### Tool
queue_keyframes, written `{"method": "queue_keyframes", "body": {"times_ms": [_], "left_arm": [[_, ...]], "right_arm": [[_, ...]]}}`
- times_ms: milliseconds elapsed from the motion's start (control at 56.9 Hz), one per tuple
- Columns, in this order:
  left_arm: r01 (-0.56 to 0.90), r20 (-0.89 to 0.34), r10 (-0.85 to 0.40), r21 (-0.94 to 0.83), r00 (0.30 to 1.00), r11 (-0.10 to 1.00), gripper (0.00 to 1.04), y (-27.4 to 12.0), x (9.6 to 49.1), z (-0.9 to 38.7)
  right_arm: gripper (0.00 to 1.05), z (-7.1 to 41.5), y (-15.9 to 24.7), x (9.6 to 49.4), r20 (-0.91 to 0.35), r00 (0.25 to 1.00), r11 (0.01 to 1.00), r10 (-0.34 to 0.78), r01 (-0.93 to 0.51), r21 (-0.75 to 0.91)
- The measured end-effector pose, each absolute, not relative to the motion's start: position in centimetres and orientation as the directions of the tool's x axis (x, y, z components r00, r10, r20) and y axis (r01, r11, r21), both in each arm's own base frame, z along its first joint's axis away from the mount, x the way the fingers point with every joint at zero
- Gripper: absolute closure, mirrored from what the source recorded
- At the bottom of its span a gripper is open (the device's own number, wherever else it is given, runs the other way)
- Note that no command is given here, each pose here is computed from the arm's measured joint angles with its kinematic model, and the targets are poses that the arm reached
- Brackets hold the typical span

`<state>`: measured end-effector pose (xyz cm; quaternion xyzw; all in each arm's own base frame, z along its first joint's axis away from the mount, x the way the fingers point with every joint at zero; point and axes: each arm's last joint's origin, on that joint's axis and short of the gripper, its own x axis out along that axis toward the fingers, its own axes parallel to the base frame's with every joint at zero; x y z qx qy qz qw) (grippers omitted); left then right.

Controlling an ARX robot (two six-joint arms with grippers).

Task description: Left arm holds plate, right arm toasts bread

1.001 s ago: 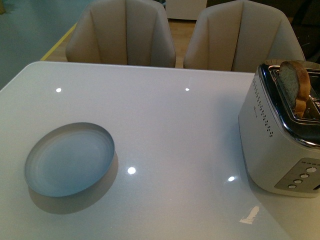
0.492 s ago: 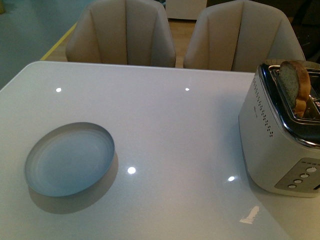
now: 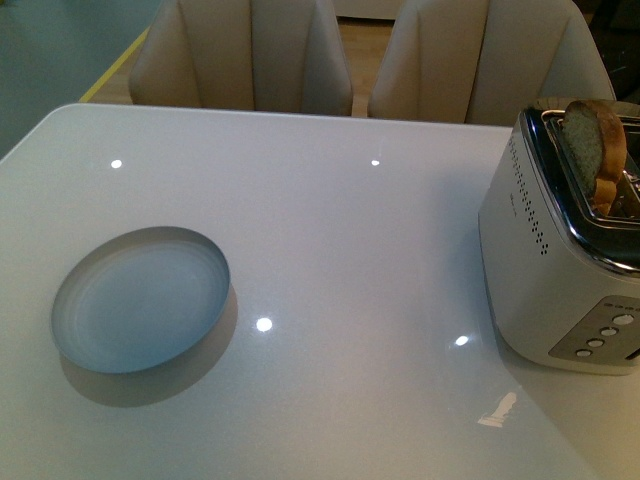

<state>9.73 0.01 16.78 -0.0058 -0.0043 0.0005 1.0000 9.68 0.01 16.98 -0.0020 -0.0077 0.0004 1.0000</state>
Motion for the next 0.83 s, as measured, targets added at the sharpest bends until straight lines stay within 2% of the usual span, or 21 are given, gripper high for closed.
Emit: {"method": "queue_keyframes", "body": {"times_ms": [88, 404, 474, 825], "left_arm": [[-0.001, 0.009, 0.001, -0.011, 1.0, 1.0, 0.79, 0.01, 9.73, 16.78], [-0.001, 0.009, 0.001, -0.011, 1.0, 1.0, 0.24, 0.01, 9.73, 16.78], [-0.001, 0.009, 0.001, -0.011, 1.0, 1.0, 0.06, 0.01, 9.73, 16.78], [-0.001, 0.009, 0.002, -0.009, 1.0, 1.0, 0.07, 0.01, 9.73, 16.78]], "right_arm": [[0.09, 16.98, 0.01, 9.68, 0.015, 1.0, 1.0, 0.001, -0.001, -0.004], [0.09, 16.98, 0.01, 9.68, 0.015, 1.0, 1.0, 0.001, -0.001, -0.004], [0.09, 16.98, 0.01, 9.68, 0.015, 1.0, 1.0, 0.001, -0.001, -0.004], [0.09, 16.98, 0.01, 9.68, 0.015, 1.0, 1.0, 0.001, -0.001, -0.004]]}}
